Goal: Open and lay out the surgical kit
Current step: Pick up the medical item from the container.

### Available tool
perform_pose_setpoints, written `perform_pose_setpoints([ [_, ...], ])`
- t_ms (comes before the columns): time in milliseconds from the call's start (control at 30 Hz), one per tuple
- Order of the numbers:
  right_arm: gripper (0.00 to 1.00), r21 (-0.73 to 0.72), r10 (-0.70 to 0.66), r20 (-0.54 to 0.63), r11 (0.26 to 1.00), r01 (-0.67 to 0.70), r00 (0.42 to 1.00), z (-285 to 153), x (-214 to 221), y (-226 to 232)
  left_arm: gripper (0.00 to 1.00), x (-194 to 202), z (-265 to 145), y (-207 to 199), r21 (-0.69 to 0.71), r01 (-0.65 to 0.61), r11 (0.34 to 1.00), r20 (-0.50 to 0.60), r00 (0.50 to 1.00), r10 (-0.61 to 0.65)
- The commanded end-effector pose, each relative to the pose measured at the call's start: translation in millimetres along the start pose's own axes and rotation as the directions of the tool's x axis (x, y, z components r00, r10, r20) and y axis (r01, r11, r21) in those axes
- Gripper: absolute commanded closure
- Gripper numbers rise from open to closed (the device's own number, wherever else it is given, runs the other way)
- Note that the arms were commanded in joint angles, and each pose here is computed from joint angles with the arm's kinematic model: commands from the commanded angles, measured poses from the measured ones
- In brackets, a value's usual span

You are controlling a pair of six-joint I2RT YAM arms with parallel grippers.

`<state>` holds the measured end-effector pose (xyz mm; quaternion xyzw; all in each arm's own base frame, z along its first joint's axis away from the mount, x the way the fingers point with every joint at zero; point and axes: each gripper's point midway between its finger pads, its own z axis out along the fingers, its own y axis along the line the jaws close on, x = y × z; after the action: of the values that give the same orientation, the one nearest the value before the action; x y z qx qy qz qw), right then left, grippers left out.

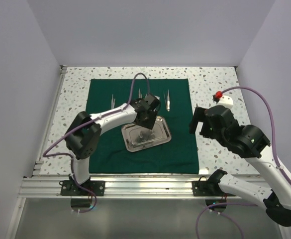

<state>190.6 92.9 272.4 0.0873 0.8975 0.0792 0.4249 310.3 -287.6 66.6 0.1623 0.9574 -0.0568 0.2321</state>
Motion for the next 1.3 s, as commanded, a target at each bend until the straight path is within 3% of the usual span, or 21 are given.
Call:
perform_pose_setpoints([
  [0,0.02,-0.034,-0.004,0.016,0.999,0.005,1.000,3,-5,9,0.43,-1,17,-16,0.019,0.042,0.999,-0.005,0.999,-0.042],
  [333,0.02,-0.018,-0.012,0.025,1.000,0.012,1.000,-4,-7,1,0.44,4,51,-27,-0.002,0.012,1.000,-0.047,0.999,-0.012],
  [467,0.01,-0.011,-0.012,0.027,1.000,0.012,1.000,-5,-8,0,0.46,10,61,-11,-0.097,0.002,0.995,-0.069,0.998,-0.008],
  [700,0.02,-0.007,-0.011,0.024,1.000,0.012,1.000,-3,-8,1,0.57,10,67,27,-0.204,0.080,0.976,-0.080,0.992,-0.098],
  [933,0.02,-0.007,-0.022,0.024,1.000,0.022,0.999,1,-11,6,0.64,7,75,31,-0.223,0.075,0.972,-0.097,0.990,-0.099],
  [1133,0.02,-0.010,-0.035,0.020,0.999,0.035,0.999,6,-12,12,0.73,13,80,26,-0.199,0.077,0.977,-0.119,0.988,-0.102],
  [1233,0.02,-0.010,-0.038,0.018,0.999,0.039,0.999,8,-13,14,0.83,25,86,24,-0.180,0.081,0.980,-0.143,0.984,-0.108],
  [1267,0.02,-0.008,-0.039,0.019,0.999,0.039,0.999,8,-13,14,0.92,32,88,23,-0.175,0.078,0.981,-0.159,0.982,-0.106],
])
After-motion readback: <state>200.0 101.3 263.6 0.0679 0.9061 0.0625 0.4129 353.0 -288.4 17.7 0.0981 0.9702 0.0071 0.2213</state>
